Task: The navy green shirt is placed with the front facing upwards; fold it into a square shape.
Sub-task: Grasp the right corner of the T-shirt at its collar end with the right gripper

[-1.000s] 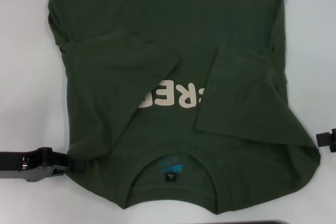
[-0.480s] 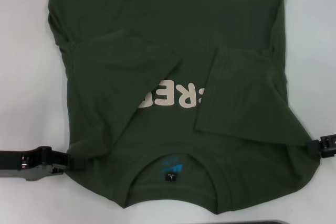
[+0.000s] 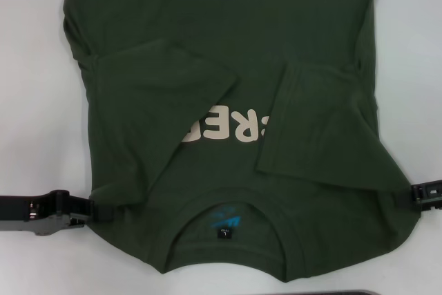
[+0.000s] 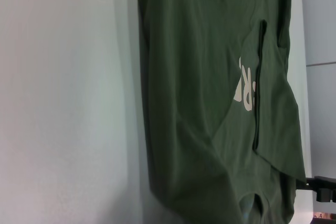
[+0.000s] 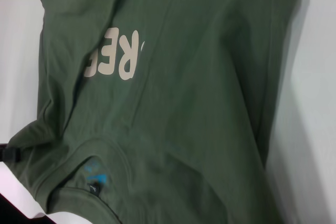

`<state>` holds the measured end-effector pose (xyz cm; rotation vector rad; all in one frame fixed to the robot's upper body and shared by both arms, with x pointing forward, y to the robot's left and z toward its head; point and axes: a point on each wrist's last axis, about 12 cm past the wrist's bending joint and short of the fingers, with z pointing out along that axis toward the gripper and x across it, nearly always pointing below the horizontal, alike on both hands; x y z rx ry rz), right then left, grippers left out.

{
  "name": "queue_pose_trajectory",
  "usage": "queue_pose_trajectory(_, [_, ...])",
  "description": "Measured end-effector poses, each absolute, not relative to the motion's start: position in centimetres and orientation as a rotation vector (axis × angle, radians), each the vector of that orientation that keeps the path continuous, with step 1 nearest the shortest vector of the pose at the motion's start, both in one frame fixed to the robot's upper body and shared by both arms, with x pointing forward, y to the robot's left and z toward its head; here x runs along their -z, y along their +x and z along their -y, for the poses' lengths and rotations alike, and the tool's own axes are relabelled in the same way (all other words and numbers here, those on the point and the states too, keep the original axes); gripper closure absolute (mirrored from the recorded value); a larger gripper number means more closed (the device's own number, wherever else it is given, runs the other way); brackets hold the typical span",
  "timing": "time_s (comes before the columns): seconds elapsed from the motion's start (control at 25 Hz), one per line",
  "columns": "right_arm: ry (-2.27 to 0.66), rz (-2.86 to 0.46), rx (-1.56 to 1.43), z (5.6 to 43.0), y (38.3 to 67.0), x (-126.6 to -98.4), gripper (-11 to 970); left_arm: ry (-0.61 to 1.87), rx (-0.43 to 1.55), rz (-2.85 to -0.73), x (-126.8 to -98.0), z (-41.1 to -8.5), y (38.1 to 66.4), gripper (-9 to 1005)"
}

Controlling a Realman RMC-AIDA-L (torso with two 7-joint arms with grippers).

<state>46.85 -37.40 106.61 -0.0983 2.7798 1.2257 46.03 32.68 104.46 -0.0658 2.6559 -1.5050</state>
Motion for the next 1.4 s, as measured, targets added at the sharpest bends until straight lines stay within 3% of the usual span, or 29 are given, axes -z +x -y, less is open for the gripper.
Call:
queue_pose_trajectory(0.96, [-0.129, -2.774, -1.265, 35.9, 47.9, -106.6, 100, -0.054, 1.509, -2.654, -104.6, -32.5, 46.2, 954])
queue_pose_trajectory(1.16, [-0.136, -2.78, -1.254, 36.0, 47.9, -106.7, 309, -0.051, 1.513, -2.653, -104.6, -32.4, 46.3, 954])
queue_pose_trajectory(1.28, [-0.136, -2.797, -1.234, 36.2, 47.9, -106.6, 555, -0.049, 1.517, -2.653, -104.6, -32.4, 46.3, 953])
queue_pose_trajectory(1.4, [-0.136, -2.801, -1.227, 36.2, 47.9, -106.6, 620, -0.049, 1.52, -2.654, -104.6, -32.4, 46.2, 953])
